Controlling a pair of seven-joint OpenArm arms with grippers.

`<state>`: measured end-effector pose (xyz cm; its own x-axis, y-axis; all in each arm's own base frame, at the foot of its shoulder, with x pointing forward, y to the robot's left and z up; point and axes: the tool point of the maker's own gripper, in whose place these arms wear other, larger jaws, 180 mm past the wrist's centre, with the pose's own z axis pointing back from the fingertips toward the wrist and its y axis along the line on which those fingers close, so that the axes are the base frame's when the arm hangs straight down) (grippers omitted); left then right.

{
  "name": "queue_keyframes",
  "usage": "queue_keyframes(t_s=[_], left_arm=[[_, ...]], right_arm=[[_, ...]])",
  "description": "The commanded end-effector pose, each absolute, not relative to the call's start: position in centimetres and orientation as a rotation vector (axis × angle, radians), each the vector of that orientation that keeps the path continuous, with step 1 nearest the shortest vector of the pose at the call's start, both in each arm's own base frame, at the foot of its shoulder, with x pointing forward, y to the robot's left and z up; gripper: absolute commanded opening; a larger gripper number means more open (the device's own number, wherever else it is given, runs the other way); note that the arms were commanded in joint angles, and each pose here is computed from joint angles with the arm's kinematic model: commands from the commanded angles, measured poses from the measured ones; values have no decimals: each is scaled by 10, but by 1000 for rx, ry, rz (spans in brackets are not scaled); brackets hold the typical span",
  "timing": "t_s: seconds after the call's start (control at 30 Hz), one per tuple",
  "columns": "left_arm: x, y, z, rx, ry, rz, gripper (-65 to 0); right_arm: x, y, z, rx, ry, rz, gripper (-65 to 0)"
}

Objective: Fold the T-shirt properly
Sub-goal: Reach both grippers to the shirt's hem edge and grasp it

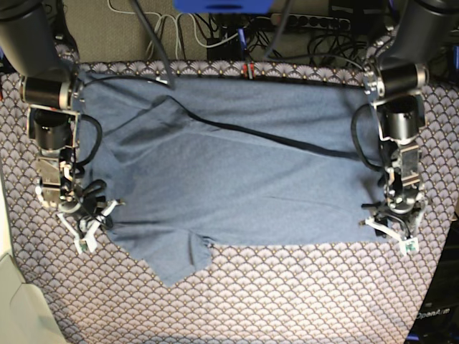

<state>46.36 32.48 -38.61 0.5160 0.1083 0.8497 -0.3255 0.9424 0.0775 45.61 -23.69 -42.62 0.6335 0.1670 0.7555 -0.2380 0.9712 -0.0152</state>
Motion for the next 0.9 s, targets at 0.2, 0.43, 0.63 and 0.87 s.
queue_keyframes(t_s=[0.2,0.43,0.63,0.87], left_arm=[[482,343,-376,268,-1108,295,-363],[480,351,-382,281,-1116,301,-362],[479,347,-383,274,-1125,300,-362],[474,346,-389,274,-1126,299,-362]], right_arm=[[460,-246,-420,60,-848,236,-650],[460,-246,-421,60,-847,236,-650],[460,-246,-421,60,-847,236,-650],[460,-246,-421,60,-847,236,-650]])
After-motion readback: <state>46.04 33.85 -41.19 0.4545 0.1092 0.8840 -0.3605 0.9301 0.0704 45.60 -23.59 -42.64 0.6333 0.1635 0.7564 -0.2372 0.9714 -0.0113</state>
